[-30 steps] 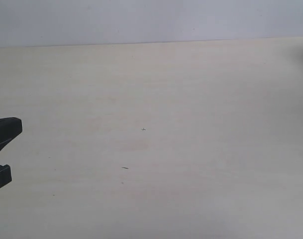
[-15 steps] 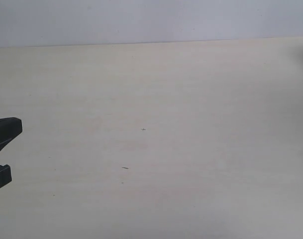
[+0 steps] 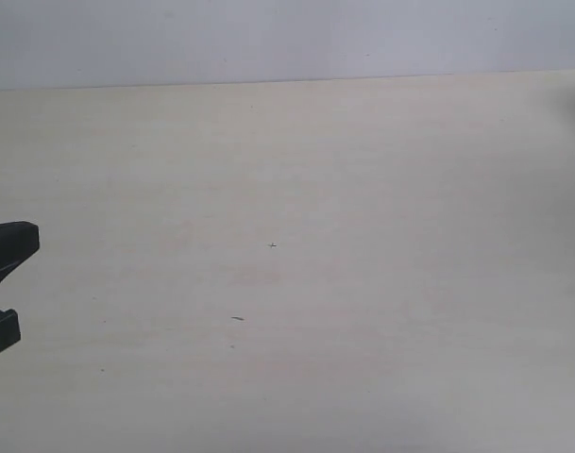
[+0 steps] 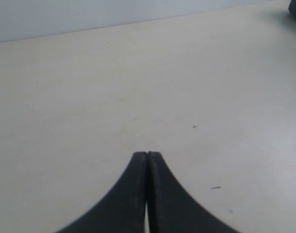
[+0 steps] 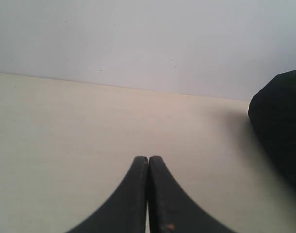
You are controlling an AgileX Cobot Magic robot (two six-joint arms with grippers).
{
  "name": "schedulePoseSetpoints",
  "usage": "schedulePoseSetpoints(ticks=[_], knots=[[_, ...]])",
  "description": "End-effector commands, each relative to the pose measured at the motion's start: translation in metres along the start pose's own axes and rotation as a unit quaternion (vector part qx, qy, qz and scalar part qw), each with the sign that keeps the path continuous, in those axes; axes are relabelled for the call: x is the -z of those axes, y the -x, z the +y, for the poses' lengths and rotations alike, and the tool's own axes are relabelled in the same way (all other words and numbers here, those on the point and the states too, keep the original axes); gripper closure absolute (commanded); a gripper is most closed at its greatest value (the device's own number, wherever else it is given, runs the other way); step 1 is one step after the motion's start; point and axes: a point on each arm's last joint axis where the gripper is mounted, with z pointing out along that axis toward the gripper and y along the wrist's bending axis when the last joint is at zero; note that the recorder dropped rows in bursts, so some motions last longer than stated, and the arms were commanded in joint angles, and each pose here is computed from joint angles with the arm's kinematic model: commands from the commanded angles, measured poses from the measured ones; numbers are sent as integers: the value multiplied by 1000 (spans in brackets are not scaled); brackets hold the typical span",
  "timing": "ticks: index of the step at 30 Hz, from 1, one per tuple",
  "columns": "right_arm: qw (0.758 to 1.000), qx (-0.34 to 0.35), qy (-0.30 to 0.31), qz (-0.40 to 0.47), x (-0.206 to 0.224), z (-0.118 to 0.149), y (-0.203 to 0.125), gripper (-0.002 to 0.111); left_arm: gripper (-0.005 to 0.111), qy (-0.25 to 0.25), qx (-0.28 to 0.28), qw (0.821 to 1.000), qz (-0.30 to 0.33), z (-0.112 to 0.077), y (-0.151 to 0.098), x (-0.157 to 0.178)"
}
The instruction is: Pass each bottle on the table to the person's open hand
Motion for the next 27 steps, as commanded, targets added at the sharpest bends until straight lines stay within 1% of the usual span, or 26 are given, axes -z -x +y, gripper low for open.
schedulePoseSetpoints(ticks=[1,5,8,13,15,18,20,25,27], knots=[[1000,0,-3,-1,0,0,-1,108,107,42,21,998,-32,12,5,12],[1000,0,-3,-1,0,0,-1,108,107,119,50,991,-41,28,2,34],[1000,0,-3,-1,0,0,-1,108,107,164,58,983,-54,34,0,51],[1000,0,-3,-1,0,0,-1,108,107,217,65,971,-74,37,-4,69],[1000,0,-3,-1,0,0,-1,108,107,228,67,968,-88,37,-4,74],[1000,0,-3,-1,0,0,-1,108,107,238,69,964,-92,36,-7,79],[1000,0,-3,-1,0,0,-1,108,107,246,70,961,-102,35,-12,83],[1000,0,-3,-2,0,0,-1,108,107,246,63,958,-132,31,-36,84],[1000,0,-4,-9,0,0,0,108,107,246,65,959,-122,32,-47,79]])
